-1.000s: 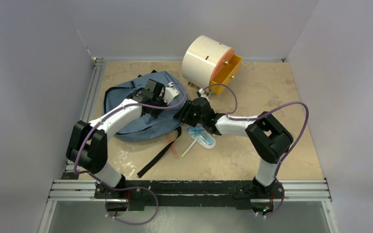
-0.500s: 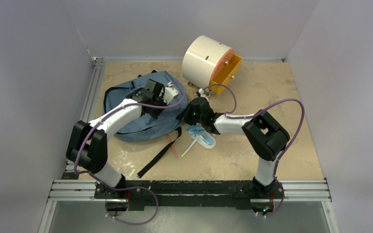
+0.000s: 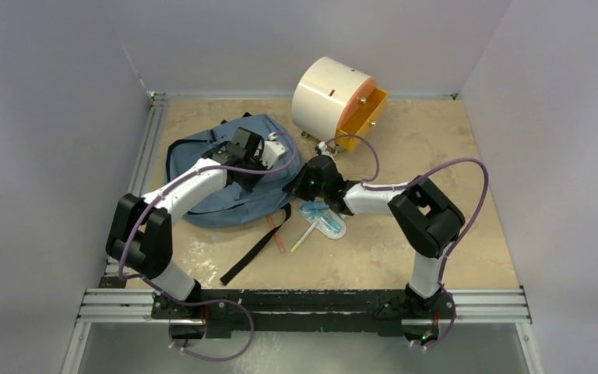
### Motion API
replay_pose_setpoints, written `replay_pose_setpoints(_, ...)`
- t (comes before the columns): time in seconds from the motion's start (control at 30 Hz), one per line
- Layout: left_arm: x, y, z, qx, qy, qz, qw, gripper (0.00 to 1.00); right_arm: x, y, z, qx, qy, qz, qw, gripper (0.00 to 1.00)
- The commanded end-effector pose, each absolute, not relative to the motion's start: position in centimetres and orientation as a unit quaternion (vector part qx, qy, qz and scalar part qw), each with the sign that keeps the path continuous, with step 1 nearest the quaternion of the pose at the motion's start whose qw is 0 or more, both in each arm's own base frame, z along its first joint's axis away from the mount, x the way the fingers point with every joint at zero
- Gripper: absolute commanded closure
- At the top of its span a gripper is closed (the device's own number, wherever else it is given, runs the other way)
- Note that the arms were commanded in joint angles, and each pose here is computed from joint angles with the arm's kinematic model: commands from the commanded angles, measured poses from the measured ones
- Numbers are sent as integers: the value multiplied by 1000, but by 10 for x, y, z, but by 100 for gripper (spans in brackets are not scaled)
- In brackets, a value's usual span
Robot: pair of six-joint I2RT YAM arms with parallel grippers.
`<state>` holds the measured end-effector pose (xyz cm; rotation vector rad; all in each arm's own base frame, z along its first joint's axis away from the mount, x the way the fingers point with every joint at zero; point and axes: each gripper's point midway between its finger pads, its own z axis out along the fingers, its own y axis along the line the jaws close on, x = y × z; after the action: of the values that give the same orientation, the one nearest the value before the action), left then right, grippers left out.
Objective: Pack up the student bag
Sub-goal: Unzip the student bag at the center of the board.
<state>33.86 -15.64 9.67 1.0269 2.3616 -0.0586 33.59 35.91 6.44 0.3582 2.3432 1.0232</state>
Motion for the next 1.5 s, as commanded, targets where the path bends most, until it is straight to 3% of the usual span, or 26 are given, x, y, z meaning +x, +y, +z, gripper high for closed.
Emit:
replay_pose_setpoints(0.0, 337, -162, 116, 379, 875, -39, 298, 88, 345, 370, 88, 126, 850, 419, 294, 100)
replay_pose_setpoints(0.23, 336, -162, 125, 374, 876, -39, 302, 89, 343, 370, 86, 125, 851, 419, 292, 100)
replay_pose_setpoints(0.7, 348, -148, 136, 340, 885, 3, 320, 100, 343, 370, 86, 122, 851, 419, 292, 100)
replay_pose_setpoints(1.1, 424, -121, 173, 237, 857, 107, 445, 100, 338, 365, 80, 110, 859, 406, 292, 100)
replay_pose_setpoints(1.47, 489, -79, 187, 183, 837, 144, 496, 100, 338, 359, 81, 109, 861, 397, 300, 100)
